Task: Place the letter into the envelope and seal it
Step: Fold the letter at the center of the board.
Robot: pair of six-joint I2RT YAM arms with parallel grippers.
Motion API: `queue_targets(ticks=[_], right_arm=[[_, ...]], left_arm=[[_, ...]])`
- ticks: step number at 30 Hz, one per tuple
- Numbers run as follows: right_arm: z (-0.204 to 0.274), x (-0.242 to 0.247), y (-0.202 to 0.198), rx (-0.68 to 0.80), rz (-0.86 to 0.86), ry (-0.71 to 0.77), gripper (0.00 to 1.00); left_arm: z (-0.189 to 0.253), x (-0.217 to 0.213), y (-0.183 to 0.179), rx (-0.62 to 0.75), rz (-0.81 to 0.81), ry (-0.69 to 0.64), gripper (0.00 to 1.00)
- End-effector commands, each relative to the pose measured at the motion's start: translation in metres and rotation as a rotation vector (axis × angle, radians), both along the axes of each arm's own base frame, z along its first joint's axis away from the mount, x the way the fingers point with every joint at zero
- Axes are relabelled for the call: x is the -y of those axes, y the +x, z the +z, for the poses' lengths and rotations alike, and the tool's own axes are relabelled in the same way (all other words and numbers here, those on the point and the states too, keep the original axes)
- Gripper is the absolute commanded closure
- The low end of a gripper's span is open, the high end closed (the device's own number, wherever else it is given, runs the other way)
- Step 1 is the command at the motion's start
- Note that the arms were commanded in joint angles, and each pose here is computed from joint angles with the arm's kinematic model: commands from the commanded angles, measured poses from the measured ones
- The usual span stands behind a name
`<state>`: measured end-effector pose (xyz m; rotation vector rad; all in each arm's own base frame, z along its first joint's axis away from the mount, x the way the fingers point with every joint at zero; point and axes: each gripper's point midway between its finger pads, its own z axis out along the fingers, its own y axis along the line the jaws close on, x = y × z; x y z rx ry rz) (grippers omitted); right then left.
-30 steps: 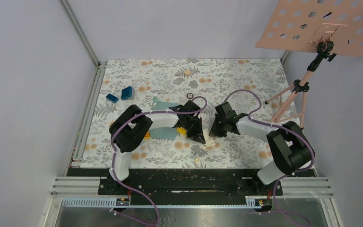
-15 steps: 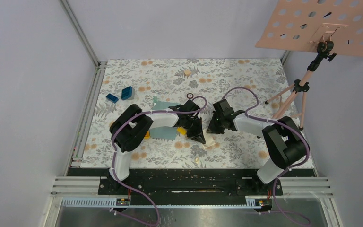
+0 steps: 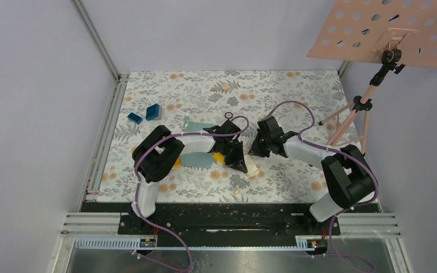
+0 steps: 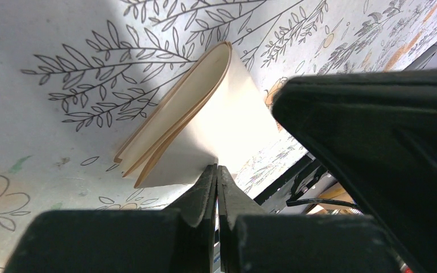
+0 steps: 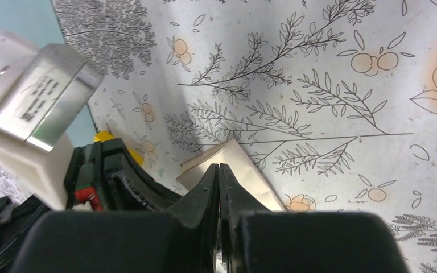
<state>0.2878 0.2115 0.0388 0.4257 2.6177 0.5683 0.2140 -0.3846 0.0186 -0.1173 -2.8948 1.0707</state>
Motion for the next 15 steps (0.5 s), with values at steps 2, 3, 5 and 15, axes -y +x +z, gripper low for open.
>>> queue_targets(ticks=[2, 3, 5, 15], right_arm=[[-0.021, -0.008, 0.004, -0.045, 0.012, -0.004, 1.0], [-0.029, -0.008, 0.002, -0.065, 0.013, -0.009, 1.0], [-0.04, -0.006, -0.004, -0.095, 0.015, -0.018, 1.0], [0.002, 0.009, -0.016, 0.025, 0.033, -0.009, 0.73]], left_arm=[[-0.029, -0.014, 0.002, 0.013, 0.008, 0.101, 1.0], [-0.029, -0.014, 0.003, 0.014, 0.008, 0.1, 1.0], [-0.029, -0.015, 0.002, 0.012, 0.007, 0.1, 1.0], [-0.027, -0.019, 0.0, 0.018, -0.018, 0.096, 1.0]])
